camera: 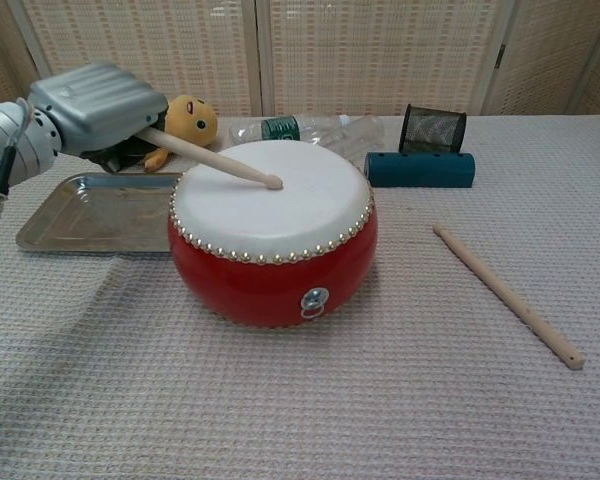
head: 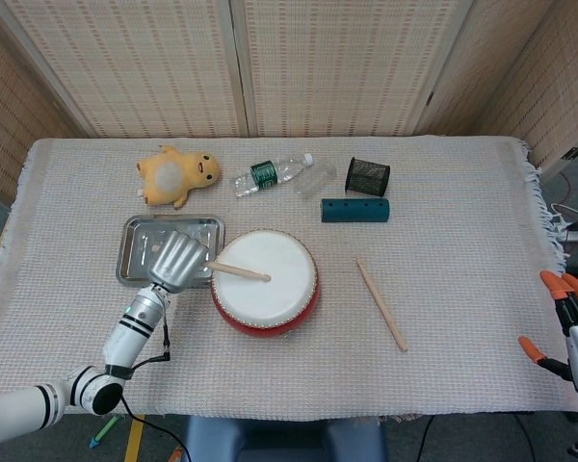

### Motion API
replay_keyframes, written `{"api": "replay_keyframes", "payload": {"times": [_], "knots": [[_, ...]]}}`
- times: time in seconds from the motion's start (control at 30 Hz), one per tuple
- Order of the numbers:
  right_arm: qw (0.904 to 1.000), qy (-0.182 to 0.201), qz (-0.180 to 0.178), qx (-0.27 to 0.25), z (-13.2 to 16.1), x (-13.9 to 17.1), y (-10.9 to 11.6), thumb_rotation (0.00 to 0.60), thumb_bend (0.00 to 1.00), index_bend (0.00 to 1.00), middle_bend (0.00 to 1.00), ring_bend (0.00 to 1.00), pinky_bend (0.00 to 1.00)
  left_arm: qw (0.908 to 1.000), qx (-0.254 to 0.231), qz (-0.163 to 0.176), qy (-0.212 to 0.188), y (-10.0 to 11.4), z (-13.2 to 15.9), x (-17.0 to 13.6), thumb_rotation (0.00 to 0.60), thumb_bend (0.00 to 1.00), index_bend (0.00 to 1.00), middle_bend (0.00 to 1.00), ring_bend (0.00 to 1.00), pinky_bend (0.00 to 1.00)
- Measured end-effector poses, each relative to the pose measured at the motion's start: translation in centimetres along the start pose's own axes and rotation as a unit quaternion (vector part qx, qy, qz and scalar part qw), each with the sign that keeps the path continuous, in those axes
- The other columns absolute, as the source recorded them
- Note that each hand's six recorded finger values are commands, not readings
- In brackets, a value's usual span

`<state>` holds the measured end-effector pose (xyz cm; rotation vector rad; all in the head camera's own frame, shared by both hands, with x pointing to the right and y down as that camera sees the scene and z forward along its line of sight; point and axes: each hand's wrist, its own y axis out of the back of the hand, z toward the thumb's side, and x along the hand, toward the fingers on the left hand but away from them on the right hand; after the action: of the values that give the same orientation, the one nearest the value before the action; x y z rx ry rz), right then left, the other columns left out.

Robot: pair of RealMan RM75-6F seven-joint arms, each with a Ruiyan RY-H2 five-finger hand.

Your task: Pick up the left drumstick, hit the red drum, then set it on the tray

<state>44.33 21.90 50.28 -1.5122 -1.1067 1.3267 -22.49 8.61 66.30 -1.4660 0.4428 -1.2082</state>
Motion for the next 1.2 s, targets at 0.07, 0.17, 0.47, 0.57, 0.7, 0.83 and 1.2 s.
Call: {"api": "replay_keyframes", "payload": {"times": [0.07, 0.17, 0.47, 0.57, 0.7, 0.83, 1.2], "knots": [[1.0000, 0.000, 0.000, 0.000, -0.1, 0.0, 0.0, 0.600, 0.18, 0.00, 0.13, 0.00, 0.11, 0.9984, -0.055, -0.003, 0.007, 0.3, -0.1, 0.0, 0.600, 0.87, 1.00, 1.00, 0.97, 1.00], [1.0000, -0.001, 0.000, 0.001, -0.1, 0.0, 0.0, 0.600, 0.18, 0.00, 0.13, 0.00, 0.11, 0.9916, -0.129, -0.007, 0.012, 0.6, -0.2, 0.0, 0.600, 0.87, 1.00, 1.00, 0.97, 1.00], [1.0000, -0.002, 0.005, 0.000, -0.1, -0.1, -0.3, 0.600, 0.18, 0.00, 0.13, 0.00, 0.11, 0.9963, -0.077, -0.035, -0.015, -1.2, 0.9, -0.3, 0.600, 0.87, 1.00, 1.00, 0.96, 1.00], [1.0000, -0.002, 0.005, 0.000, -0.1, -0.2, -0.3, 0.600, 0.18, 0.00, 0.13, 0.00, 0.11, 0.9968, -0.054, -0.049, -0.033, -1.7, 1.3, -0.6, 0.600, 0.87, 1.00, 1.00, 0.95, 1.00], [1.0000, -0.002, 0.003, 0.000, -0.1, -0.1, -0.2, 0.600, 0.18, 0.00, 0.13, 0.00, 0.11, 0.9956, -0.083, -0.034, -0.027, -0.7, 1.1, -0.6, 0.600, 0.87, 1.00, 1.00, 0.95, 1.00], [1.0000, -0.003, 0.004, 0.000, -0.1, 0.0, -0.3, 0.600, 0.18, 0.00, 0.13, 0.00, 0.11, 0.9863, -0.165, -0.006, -0.013, 0.7, 0.6, -0.6, 0.600, 0.86, 1.00, 1.00, 0.95, 1.00], [1.0000, -0.005, 0.007, -0.001, -0.2, -0.1, -0.4, 0.600, 0.18, 0.00, 0.13, 0.00, 0.11, 0.9957, -0.088, -0.021, -0.022, -0.6, 0.4, -1.0, 0.600, 0.87, 1.00, 1.00, 0.95, 1.00]]}}
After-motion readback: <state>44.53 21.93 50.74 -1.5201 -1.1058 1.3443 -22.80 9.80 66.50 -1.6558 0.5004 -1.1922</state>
